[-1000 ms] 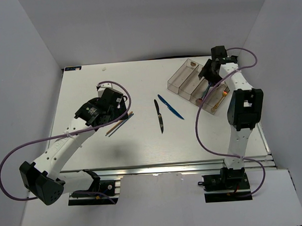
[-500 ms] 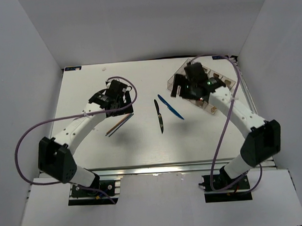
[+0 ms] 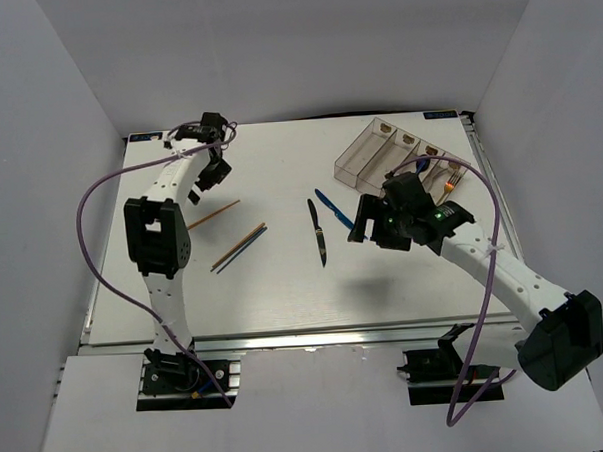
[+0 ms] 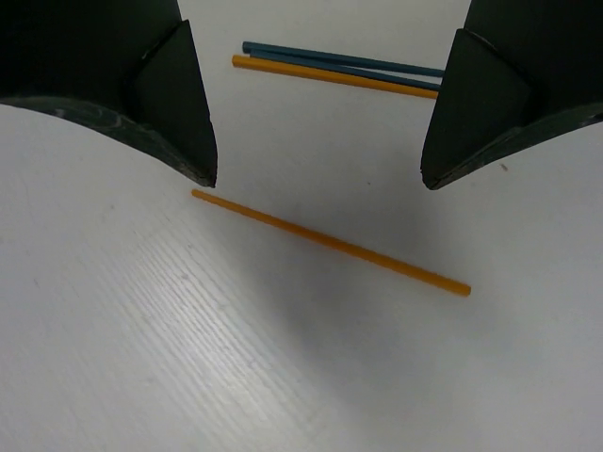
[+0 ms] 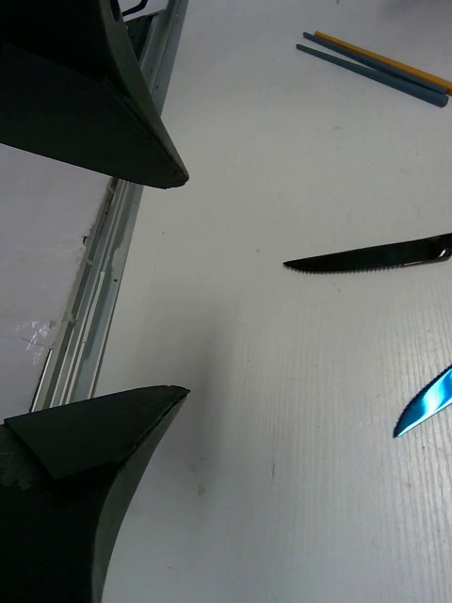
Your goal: Sort the eating utensils into containers
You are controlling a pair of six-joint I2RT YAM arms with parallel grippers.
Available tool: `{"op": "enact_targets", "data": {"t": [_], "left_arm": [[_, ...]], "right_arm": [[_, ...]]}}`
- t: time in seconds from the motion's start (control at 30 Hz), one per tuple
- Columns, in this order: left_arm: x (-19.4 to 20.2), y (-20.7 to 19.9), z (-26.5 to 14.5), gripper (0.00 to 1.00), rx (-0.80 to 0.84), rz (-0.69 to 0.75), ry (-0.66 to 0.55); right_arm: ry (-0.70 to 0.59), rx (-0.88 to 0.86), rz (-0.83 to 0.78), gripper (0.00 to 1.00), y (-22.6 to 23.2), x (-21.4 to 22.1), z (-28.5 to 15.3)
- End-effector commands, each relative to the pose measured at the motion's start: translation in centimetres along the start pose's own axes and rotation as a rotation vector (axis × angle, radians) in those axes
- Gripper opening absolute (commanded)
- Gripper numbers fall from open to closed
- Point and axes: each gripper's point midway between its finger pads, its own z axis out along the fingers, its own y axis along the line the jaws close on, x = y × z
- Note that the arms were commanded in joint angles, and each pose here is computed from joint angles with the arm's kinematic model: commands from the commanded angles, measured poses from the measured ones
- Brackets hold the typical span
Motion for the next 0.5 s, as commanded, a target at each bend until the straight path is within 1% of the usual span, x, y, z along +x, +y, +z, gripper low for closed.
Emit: {"op": "enact_targets", "data": {"t": [0.0, 0.03, 0.07, 0.1, 0.13, 0.17, 0.2, 0.23, 0.27, 0.33, 0.47], "left_arm": [[0.2, 2.8, -1.0, 0.98, -0.187, -0.275, -0.006], [0.5, 3.0, -0.5, 0.97, -0.206, -0.319, 0.006], [0.5, 3.4, 0.4, 0.96, -0.23, -0.396, 0.021], [0.6, 2.9, 0.9, 0.96, -0.206, -0.442, 0.042], [1.3, 3.4, 2.0, 0.96, -0.219, -0.46, 0.056], [0.9, 3.8, 2.1, 0.95, -0.211, -0.505, 0.049], [0.3, 3.0, 2.7, 0.95, -0.166, -0.576, 0.028], [0.4, 3.1, 3.2, 0.94, -0.155, -0.603, 0.027], [1.5, 4.2, 3.9, 0.94, -0.183, -0.628, 0.034], [1.7, 4.3, 4.9, 0.94, -0.173, -0.666, 0.033], [2.3, 4.9, 6.7, 0.91, -0.17, -0.684, 0.01]], "right_arm": [[-0.021, 0.017, -0.014, 0.89, -0.2, -0.4, -0.9], [-0.03, 0.009, -0.018, 0.89, -0.1, -0.5, -1.1], [-0.035, 0.003, -0.018, 0.89, 0.0, -0.6, -1.1], [-0.035, -0.012, -0.023, 0.89, 0.3, -0.7, -1.2], [-0.03, -0.018, -0.029, 0.89, 0.5, -0.7, -1.3], [-0.032, -0.021, -0.035, 0.89, 0.6, -0.7, -1.3], [-0.011, -0.047, -0.049, 0.89, 1.0, -0.4, -1.3], [-0.008, -0.049, -0.055, 0.89, 1.0, -0.3, -1.3], [-0.008, -0.049, -0.059, 0.89, 1.0, -0.3, -1.3], [-0.008, -0.049, -0.065, 0.89, 0.9, -0.4, -1.4], [-0.032, -0.084, -0.077, 0.89, 1.7, -0.8, -2.0]]}}
